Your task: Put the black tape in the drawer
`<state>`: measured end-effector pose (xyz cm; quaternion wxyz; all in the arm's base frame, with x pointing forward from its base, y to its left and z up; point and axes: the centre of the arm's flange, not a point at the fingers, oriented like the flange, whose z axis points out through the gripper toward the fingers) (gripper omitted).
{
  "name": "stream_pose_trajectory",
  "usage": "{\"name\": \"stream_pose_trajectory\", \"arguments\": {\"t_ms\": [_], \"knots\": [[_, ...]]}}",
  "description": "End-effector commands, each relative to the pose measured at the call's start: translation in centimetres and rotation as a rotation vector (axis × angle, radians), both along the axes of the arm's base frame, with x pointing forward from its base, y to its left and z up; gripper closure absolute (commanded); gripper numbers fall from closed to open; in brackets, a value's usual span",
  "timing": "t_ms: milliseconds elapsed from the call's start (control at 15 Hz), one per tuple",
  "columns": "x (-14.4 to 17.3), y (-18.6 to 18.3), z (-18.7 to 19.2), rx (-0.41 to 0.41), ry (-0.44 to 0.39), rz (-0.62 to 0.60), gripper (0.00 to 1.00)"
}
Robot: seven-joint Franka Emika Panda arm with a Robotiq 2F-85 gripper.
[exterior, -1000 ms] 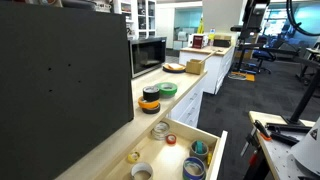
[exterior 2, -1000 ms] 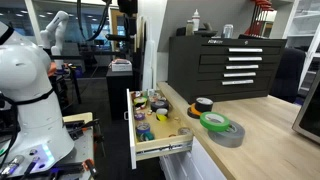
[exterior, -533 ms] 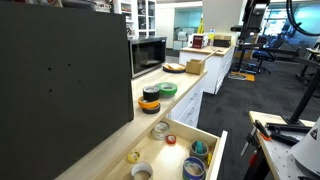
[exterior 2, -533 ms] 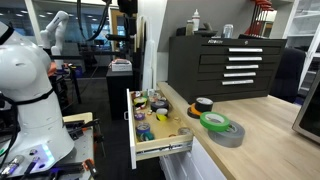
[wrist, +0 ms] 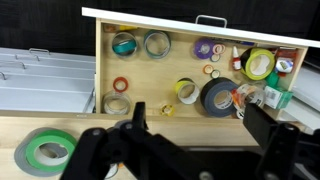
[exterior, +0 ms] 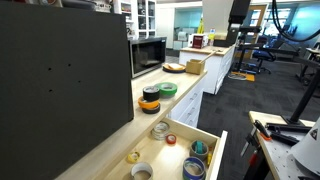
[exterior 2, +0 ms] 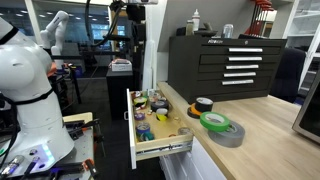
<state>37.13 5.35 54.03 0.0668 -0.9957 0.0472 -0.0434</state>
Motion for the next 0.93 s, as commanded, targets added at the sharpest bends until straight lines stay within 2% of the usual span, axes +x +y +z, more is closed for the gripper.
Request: {"name": "stream_pose_trajectory", "arguments": {"t_ms": [0, 333, 533, 867], "knots": [[4.9, -0.7, -2.7, -0.078, -0.005, -0.027, 0.0], [11.4, -2.9, -7.4, -0.157, 0.015, 0.014, 0.0], [14.9, -4.3, -10.2, -0.166, 0.052, 0.053, 0.0], [19.6, -6.4, -13.2, -0.168, 0.106, 0.189, 0.0]]}}
